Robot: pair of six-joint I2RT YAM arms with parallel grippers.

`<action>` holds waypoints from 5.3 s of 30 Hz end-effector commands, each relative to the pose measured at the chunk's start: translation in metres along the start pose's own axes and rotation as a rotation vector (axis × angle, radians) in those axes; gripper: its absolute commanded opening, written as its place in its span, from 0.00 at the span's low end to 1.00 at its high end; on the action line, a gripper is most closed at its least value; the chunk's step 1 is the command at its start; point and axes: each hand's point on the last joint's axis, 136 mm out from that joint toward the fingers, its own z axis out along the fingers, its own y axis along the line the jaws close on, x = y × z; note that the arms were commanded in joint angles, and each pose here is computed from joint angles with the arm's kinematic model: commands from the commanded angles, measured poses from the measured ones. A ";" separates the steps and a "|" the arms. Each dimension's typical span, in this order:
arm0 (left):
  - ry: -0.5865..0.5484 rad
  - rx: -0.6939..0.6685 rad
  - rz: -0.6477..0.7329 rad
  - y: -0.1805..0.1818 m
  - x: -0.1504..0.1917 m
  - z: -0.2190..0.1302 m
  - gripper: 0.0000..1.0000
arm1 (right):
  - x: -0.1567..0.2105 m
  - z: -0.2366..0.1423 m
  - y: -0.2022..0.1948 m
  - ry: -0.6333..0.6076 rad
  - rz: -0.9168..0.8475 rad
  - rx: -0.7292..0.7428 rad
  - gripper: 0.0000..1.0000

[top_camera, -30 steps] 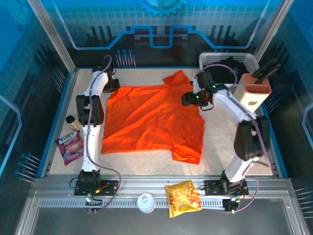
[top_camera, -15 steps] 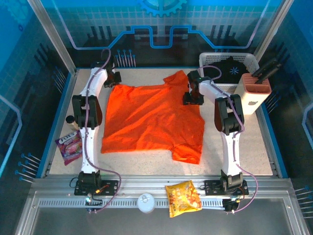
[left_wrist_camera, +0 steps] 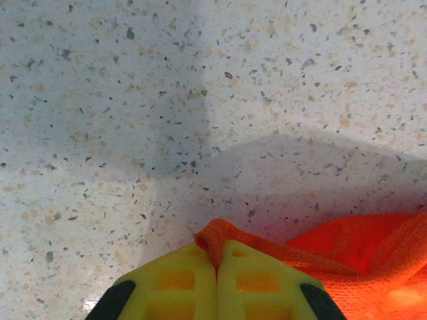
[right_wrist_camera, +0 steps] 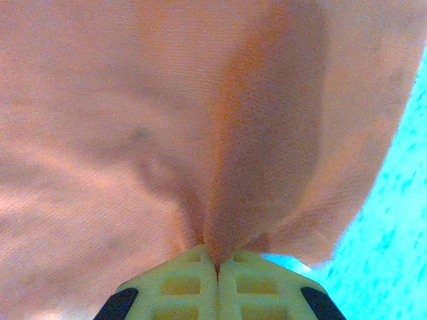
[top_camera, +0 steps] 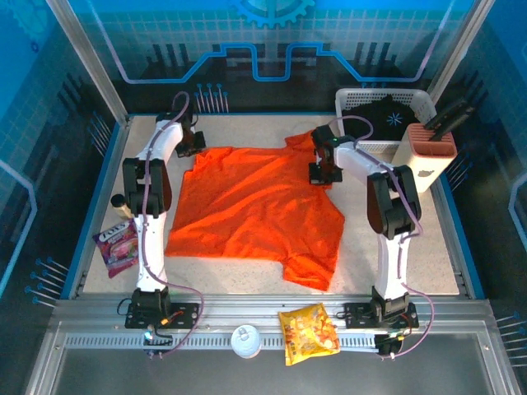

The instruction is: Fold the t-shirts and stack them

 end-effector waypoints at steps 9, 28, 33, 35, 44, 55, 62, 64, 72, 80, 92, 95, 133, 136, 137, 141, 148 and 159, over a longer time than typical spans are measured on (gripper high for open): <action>-0.062 0.047 -0.023 -0.006 -0.014 -0.029 0.00 | 0.059 -0.027 0.094 -0.025 -0.095 -0.110 0.00; -0.058 0.042 -0.014 -0.005 -0.012 -0.028 0.00 | 0.016 -0.067 0.033 -0.090 0.013 -0.088 0.65; -0.054 0.049 -0.019 -0.006 -0.011 -0.027 0.00 | -0.024 -0.044 -0.025 -0.099 0.112 -0.039 0.58; -0.053 0.052 -0.021 -0.007 -0.011 -0.027 0.00 | -0.038 -0.033 -0.040 -0.093 0.144 -0.024 0.55; -0.053 0.052 -0.016 -0.006 -0.010 -0.026 0.00 | -0.072 0.017 -0.061 -0.069 0.231 -0.022 0.49; -0.049 0.040 -0.005 -0.004 -0.008 -0.022 0.00 | -0.067 0.054 -0.054 -0.011 0.261 -0.027 0.40; -0.046 0.043 -0.002 -0.004 -0.007 -0.019 0.00 | -0.066 0.051 -0.048 -0.058 0.212 -0.010 0.40; -0.050 0.043 0.000 -0.004 -0.009 -0.021 0.00 | -0.077 0.042 -0.050 -0.093 0.169 -0.003 0.41; -0.071 0.050 -0.004 -0.003 -0.012 -0.028 0.00 | -0.111 -0.007 -0.059 -0.229 -0.084 0.081 0.47; -0.063 0.058 -0.011 -0.003 -0.011 -0.026 0.00 | -0.089 0.011 -0.048 -0.124 -0.072 -0.029 0.53; -0.062 0.055 -0.009 -0.001 -0.011 -0.026 0.00 | -0.074 0.035 -0.053 -0.036 -0.082 -0.009 0.46; -0.060 0.053 -0.009 -0.001 -0.010 -0.024 0.00 | -0.074 0.041 -0.057 -0.028 -0.080 0.000 0.45; -0.518 0.361 0.034 -0.038 -0.015 -0.361 0.00 | -0.034 -0.410 -0.030 -0.867 -0.262 -0.045 0.00; -0.588 0.427 0.059 -0.038 0.013 -0.416 0.00 | 0.009 -0.471 -0.037 -1.021 -0.264 -0.057 0.00; -0.609 0.447 0.070 -0.038 0.022 -0.432 0.00 | 0.023 -0.489 -0.040 -1.069 -0.260 -0.069 0.00; -0.707 0.519 0.125 -0.034 0.063 -0.490 0.00 | 0.084 -0.549 -0.051 -1.234 -0.251 -0.138 0.00; -0.874 0.568 0.186 -0.013 0.138 -0.574 0.00 | 0.161 -0.610 -0.067 -1.353 -0.238 -0.210 0.00; -1.059 0.548 0.216 0.003 0.163 -0.630 0.00 | 0.162 -0.633 -0.072 -1.419 -0.253 -0.164 0.00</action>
